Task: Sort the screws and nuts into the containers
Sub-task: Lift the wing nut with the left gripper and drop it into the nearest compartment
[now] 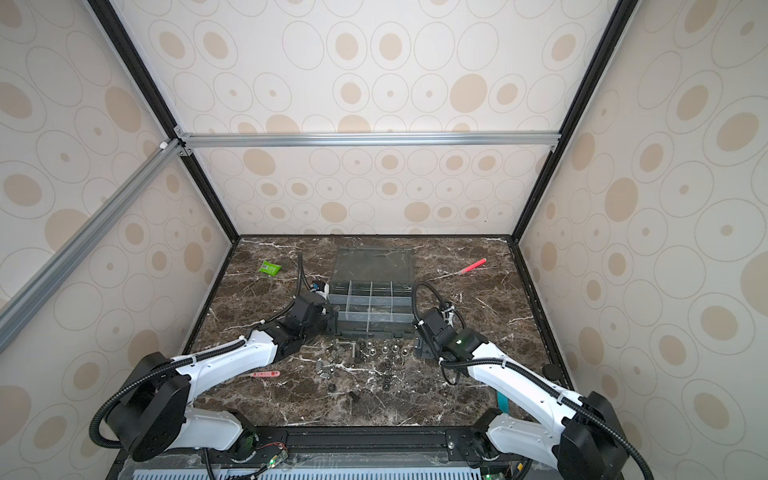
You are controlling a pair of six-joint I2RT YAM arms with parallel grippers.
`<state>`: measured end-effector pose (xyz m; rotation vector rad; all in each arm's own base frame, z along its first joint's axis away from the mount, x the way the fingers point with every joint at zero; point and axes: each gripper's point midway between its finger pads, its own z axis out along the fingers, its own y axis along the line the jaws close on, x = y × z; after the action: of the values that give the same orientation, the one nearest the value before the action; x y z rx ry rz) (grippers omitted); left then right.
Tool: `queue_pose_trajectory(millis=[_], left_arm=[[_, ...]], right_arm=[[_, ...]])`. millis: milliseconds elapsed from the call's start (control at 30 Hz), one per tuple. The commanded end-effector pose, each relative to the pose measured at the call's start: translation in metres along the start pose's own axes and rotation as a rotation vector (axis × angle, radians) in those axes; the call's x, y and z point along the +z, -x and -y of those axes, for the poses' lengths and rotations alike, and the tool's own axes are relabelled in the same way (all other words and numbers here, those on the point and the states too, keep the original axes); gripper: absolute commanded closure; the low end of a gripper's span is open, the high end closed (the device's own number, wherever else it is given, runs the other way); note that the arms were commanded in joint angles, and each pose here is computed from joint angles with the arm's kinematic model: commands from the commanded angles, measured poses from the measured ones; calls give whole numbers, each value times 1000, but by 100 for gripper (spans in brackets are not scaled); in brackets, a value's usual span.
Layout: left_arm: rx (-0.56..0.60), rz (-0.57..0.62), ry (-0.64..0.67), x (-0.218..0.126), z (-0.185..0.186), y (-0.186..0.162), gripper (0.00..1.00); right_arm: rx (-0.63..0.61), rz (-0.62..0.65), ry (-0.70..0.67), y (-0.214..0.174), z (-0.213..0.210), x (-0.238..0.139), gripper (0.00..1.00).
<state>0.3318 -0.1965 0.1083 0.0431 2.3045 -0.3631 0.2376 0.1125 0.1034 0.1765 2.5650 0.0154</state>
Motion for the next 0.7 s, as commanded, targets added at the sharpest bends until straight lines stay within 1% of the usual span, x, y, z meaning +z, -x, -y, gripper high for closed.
queue_pose_trajectory(millis=[0, 167, 500, 667], left_arm=[[-70, 49, -14, 1, 4, 15, 67], [-85, 43, -8, 0, 2, 12, 64], [-111, 68, 12, -11, -7, 11, 62], [-148, 87, 22, -17, -13, 9, 61]], right_arm=[[-16, -7, 0, -1, -3, 3, 0], [-42, -27, -8, -1, -7, 6, 0], [-50, -34, 10, -1, -11, 7, 0], [-73, -55, 24, -5, -15, 10, 0]])
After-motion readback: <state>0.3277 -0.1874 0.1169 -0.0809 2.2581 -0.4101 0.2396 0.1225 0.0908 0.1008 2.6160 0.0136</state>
